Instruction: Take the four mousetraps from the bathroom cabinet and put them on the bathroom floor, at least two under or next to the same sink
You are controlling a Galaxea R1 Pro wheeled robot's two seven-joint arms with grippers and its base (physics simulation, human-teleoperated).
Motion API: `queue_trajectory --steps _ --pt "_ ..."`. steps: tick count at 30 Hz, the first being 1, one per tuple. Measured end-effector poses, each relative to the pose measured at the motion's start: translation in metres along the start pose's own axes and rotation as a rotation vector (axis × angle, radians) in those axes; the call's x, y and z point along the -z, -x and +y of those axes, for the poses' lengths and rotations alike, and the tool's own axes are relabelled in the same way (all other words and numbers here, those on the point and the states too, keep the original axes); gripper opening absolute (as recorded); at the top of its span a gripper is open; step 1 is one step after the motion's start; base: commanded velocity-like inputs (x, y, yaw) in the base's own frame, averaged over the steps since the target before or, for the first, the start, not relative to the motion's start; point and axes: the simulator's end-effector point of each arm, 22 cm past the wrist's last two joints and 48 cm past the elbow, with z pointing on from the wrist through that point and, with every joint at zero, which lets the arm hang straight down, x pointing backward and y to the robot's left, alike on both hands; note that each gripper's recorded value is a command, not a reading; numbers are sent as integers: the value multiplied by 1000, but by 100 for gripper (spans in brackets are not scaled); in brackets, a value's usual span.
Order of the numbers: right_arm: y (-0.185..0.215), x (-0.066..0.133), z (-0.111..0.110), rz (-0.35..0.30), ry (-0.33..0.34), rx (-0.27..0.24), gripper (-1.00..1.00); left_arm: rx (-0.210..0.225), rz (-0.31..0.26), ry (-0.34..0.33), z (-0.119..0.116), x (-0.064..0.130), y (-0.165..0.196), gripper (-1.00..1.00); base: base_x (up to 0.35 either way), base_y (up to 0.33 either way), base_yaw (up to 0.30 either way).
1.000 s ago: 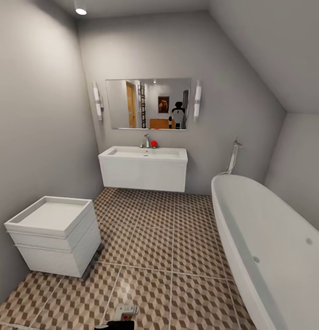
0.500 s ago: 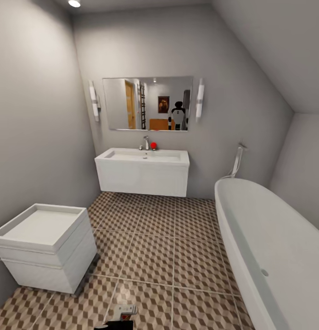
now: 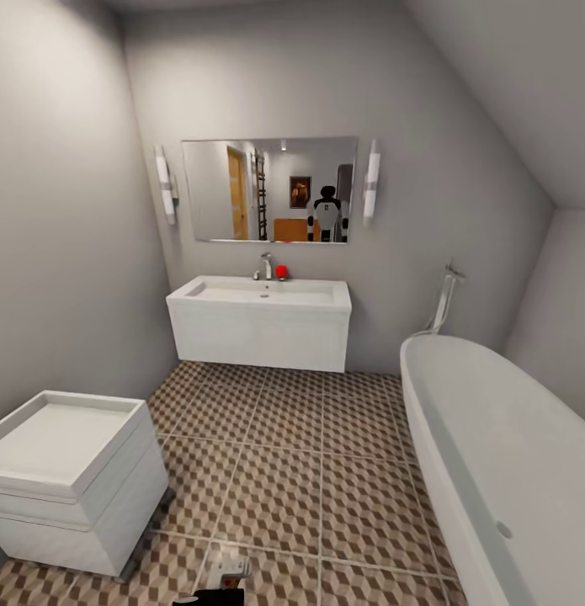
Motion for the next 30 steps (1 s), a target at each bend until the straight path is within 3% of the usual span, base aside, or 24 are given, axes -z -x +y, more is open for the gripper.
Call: queue_trajectory --steps 30 --pt "3 0 0 -13 1 0 -100 -1 2 0 0 0 -1 -100 323 0 0"
